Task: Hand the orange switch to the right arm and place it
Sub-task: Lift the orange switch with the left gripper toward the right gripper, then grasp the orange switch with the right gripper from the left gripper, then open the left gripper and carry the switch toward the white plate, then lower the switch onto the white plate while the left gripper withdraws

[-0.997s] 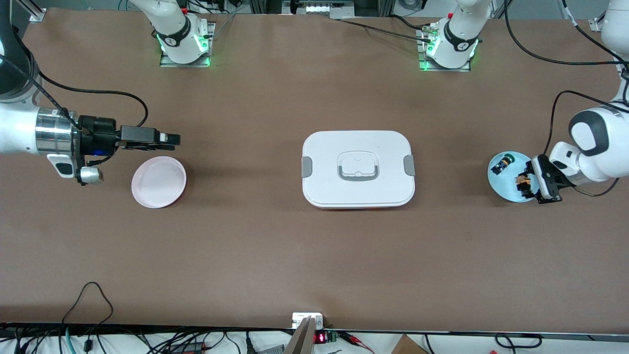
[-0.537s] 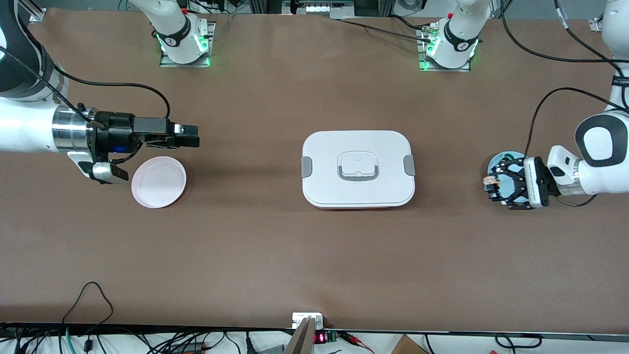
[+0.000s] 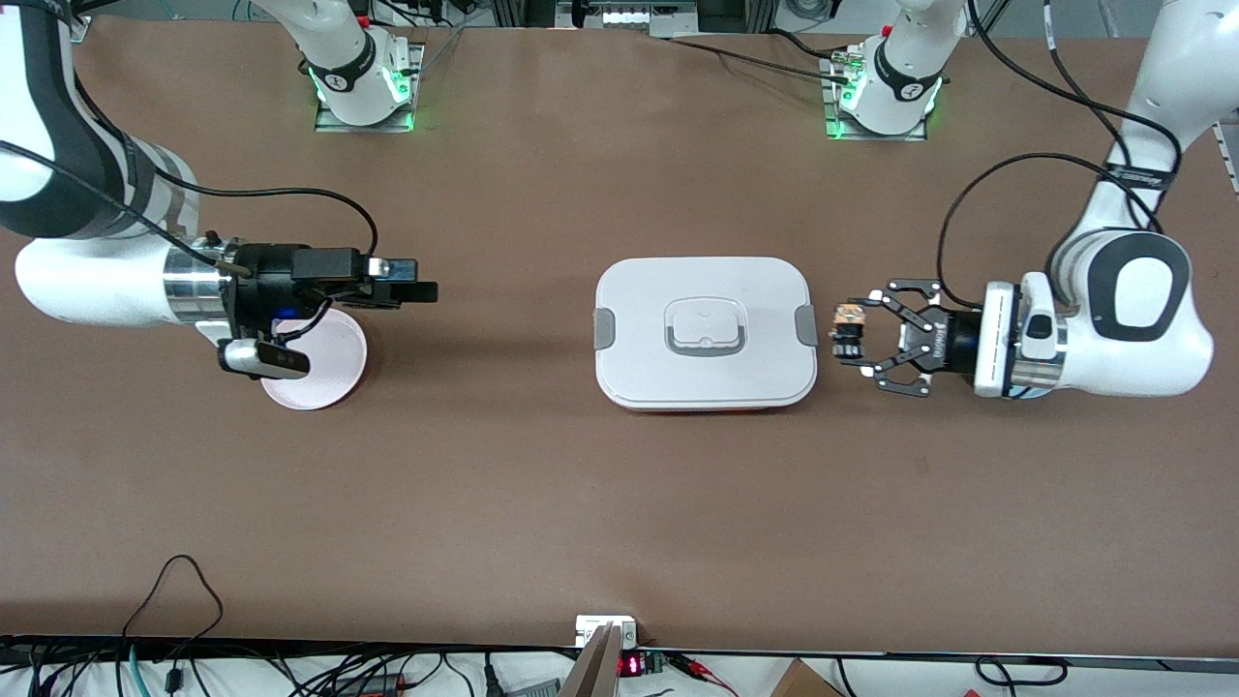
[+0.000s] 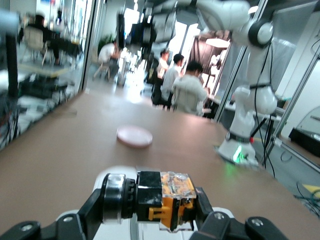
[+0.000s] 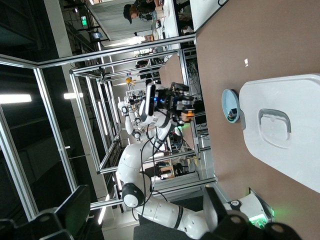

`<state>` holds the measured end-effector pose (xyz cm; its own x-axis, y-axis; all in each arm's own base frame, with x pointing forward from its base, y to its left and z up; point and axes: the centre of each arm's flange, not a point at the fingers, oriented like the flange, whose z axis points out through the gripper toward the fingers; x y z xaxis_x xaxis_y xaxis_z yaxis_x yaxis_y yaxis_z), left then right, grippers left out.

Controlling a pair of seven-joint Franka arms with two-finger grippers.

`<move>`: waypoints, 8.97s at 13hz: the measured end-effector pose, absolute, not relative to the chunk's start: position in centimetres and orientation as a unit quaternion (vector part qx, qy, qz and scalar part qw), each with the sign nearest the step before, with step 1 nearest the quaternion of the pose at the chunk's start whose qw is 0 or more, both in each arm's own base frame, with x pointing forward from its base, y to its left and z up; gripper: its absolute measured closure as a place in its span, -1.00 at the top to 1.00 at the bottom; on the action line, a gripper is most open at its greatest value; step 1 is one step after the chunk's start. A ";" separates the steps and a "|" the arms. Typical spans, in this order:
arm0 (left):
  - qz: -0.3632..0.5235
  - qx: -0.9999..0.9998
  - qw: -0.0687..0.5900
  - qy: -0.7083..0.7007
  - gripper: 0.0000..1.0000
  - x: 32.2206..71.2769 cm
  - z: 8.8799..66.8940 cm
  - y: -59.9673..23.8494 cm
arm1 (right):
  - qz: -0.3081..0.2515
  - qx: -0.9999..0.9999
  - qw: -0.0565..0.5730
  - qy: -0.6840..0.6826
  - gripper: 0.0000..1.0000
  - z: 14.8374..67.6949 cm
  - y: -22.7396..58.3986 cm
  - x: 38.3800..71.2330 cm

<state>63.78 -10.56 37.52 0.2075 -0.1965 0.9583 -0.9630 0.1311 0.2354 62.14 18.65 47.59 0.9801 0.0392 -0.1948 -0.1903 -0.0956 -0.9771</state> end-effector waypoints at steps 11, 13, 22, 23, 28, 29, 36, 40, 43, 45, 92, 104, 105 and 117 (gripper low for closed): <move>0.455 0.486 0.588 -0.460 0.51 62.2 46.5 -34.7 | 0.118 -0.682 0.719 0.063 1.00 44.4 27.6 60.2; 0.456 0.486 0.587 -0.461 0.51 62.1 46.3 -35.0 | 0.118 -0.684 0.717 0.065 1.00 44.3 28.2 60.1; 0.456 0.499 0.576 -0.460 0.51 61.0 45.5 -37.9 | 0.110 -0.676 0.726 0.066 1.00 45.3 32.1 59.2; 0.456 0.500 0.576 -0.459 0.51 61.1 45.4 -37.8 | 0.107 -0.678 0.724 0.064 1.00 45.3 32.2 59.2; 0.453 0.502 0.580 -0.455 0.51 61.4 43.3 -38.0 | 0.097 -0.682 0.723 0.052 0.96 46.3 32.5 59.5; 0.453 0.502 0.581 -0.454 0.51 61.4 43.1 -38.0 | 0.096 -0.685 0.721 0.053 0.87 46.2 32.4 59.5; 0.452 0.501 0.582 -0.453 0.51 61.3 42.9 -38.2 | 0.078 -0.691 0.718 0.038 0.67 43.8 32.6 59.9; 0.453 0.501 0.582 -0.453 0.51 61.3 42.8 -38.2 | 0.076 -0.690 0.718 0.035 0.21 43.9 32.7 60.0; 0.454 0.500 0.583 -0.451 0.51 61.4 43.0 -38.2 | 0.075 -0.691 0.718 0.036 -0.21 43.9 32.6 60.1; 0.454 0.501 0.584 -0.450 0.51 61.4 43.0 -38.2 | 0.069 -0.692 0.718 0.030 -0.30 43.9 32.6 60.1; -0.059 0.940 0.031 -0.335 1.00 59.3 61.5 -2.5 | 0.064 -0.780 0.042 -0.621 -0.30 25.5 -1.2 60.0; -0.005 0.963 -0.048 -0.267 1.00 58.4 60.9 -8.0 | 0.037 -0.757 0.002 -0.652 -0.30 18.4 -0.4 56.2; 0.005 0.964 -0.052 -0.260 1.00 58.4 61.1 -6.8 | 0.032 -0.756 -0.002 -0.653 -0.30 18.4 -0.3 55.9; -0.006 0.996 -0.036 -0.081 1.00 55.5 62.6 0.6 | 0.071 -0.907 0.061 -0.410 1.00 32.9 0.4 61.2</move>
